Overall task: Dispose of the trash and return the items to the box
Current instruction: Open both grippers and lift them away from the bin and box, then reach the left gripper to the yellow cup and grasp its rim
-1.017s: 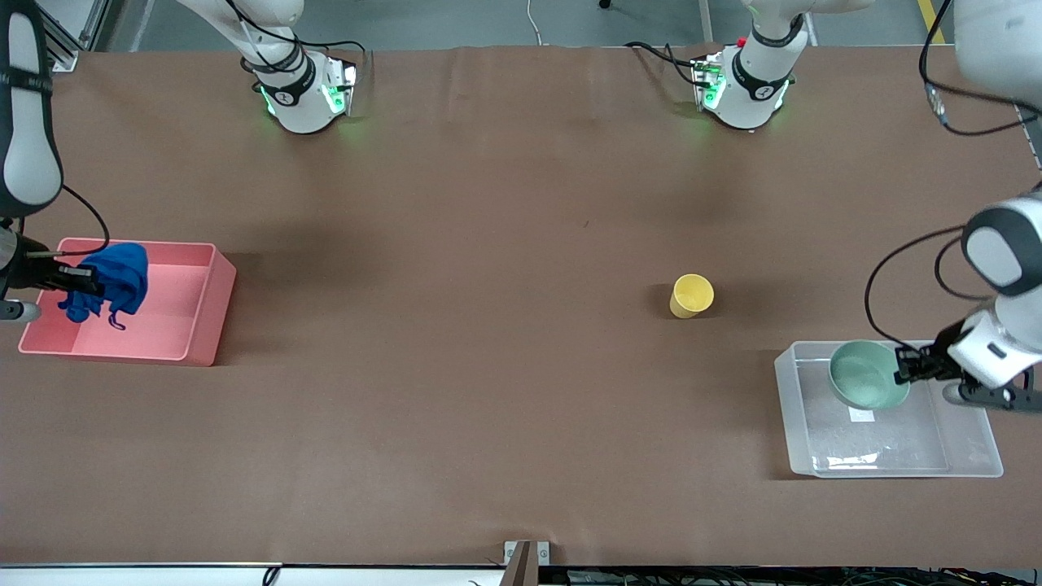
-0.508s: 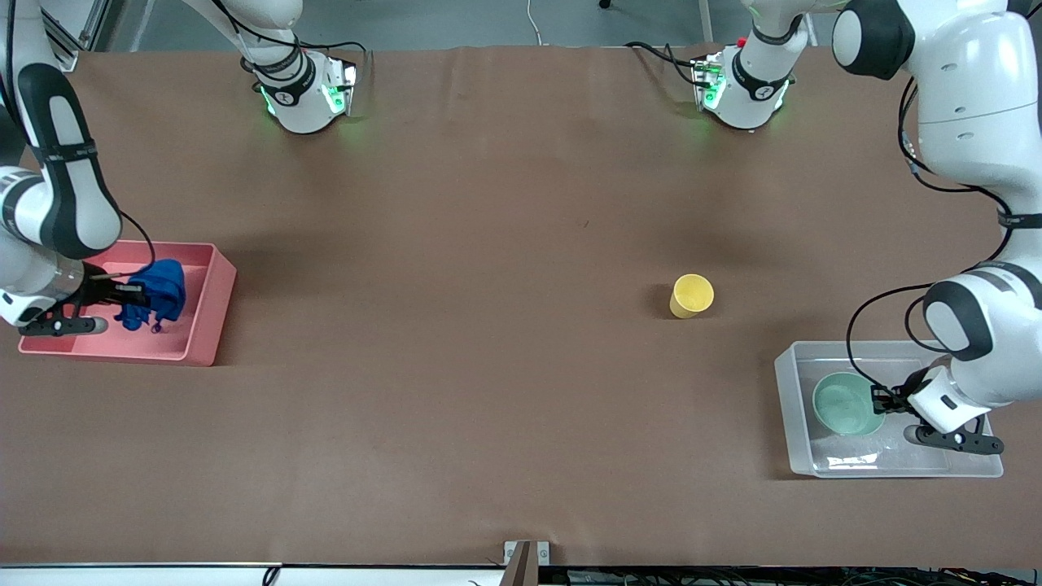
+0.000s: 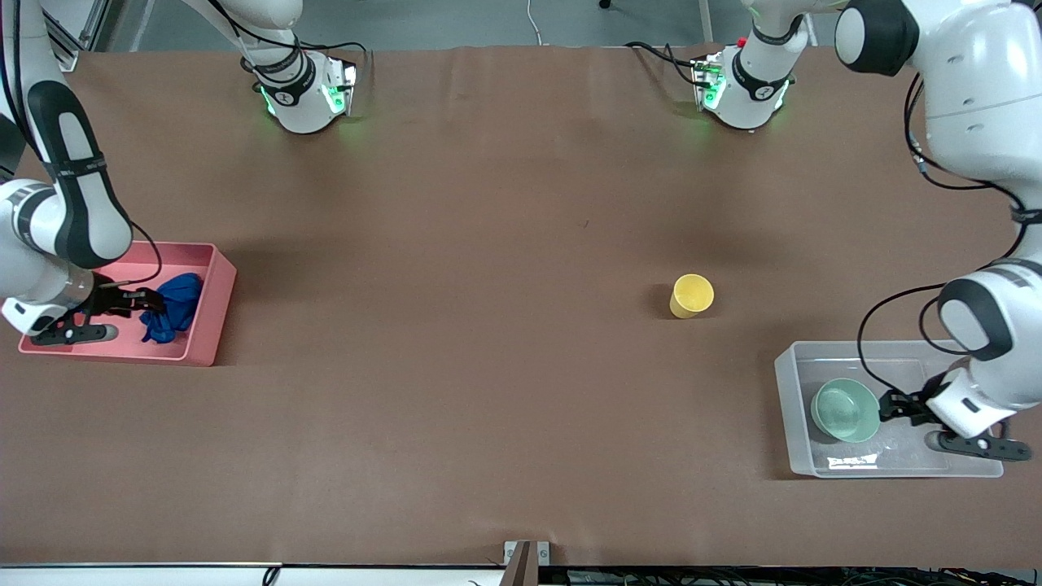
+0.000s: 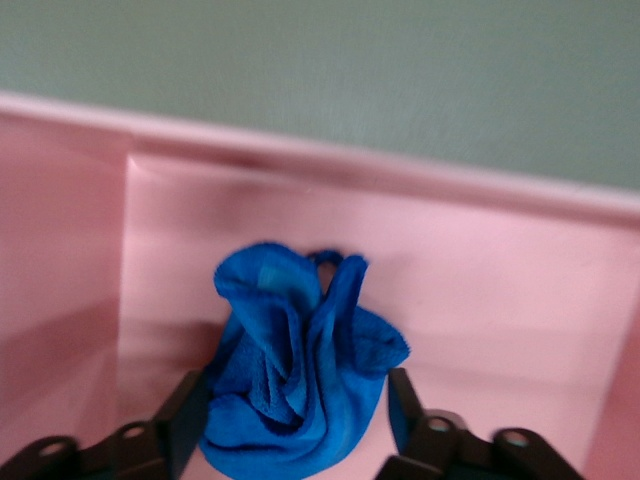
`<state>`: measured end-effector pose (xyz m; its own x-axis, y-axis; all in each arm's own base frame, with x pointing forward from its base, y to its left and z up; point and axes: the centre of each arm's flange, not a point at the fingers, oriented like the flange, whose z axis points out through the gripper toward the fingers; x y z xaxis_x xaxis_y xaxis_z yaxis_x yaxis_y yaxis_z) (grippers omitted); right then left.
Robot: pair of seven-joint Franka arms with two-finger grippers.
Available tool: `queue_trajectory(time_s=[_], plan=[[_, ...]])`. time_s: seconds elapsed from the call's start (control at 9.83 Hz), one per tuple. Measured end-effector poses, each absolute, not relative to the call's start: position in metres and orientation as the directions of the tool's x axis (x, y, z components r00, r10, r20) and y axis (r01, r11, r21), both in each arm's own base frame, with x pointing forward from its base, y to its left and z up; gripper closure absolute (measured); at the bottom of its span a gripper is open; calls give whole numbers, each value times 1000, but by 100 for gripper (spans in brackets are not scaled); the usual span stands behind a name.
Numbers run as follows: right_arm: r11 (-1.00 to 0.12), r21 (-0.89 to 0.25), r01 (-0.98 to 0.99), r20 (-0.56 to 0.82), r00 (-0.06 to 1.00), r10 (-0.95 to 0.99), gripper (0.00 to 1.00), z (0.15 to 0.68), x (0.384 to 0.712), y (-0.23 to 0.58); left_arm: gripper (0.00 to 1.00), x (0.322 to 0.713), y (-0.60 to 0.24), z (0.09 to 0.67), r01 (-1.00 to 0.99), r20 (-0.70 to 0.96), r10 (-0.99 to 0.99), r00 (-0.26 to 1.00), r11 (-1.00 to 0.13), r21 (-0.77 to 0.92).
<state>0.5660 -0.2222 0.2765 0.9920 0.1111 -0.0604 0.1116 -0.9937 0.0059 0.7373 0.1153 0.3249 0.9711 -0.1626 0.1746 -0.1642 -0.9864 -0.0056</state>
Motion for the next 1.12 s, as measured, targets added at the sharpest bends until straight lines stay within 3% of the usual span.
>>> queue_trajectory(time_s=[0.1, 0.2, 0.41, 0.61, 0.81, 1.12], plan=[[-995, 7, 96, -61, 994, 96, 0, 320, 577, -211, 15, 730, 111, 370, -163, 184, -157, 970, -987, 15], [-997, 18, 71, -42, 997, 70, 0, 369, 584, -194, 2, 716, 104, 417, -164, 187, -157, 970, -986, 22], [-999, 37, 23, 19, 1000, 24, 0, 433, 588, -148, 0, 674, 70, 488, -149, 180, -146, 973, -989, 2], [-999, 35, -24, 23, 999, -23, 0, 447, 594, -89, 0, 622, 13, 519, -119, 165, -119, 979, -993, -4], [-998, 34, -56, 1, 998, -56, 0, 472, 595, -57, 0, 574, -38, 506, -101, 112, -99, 989, -995, 10], [-995, 34, -93, -54, 994, -94, 0, 574, 579, -61, 0, 538, -106, 430, -148, 48, -147, 988, -989, 13]])
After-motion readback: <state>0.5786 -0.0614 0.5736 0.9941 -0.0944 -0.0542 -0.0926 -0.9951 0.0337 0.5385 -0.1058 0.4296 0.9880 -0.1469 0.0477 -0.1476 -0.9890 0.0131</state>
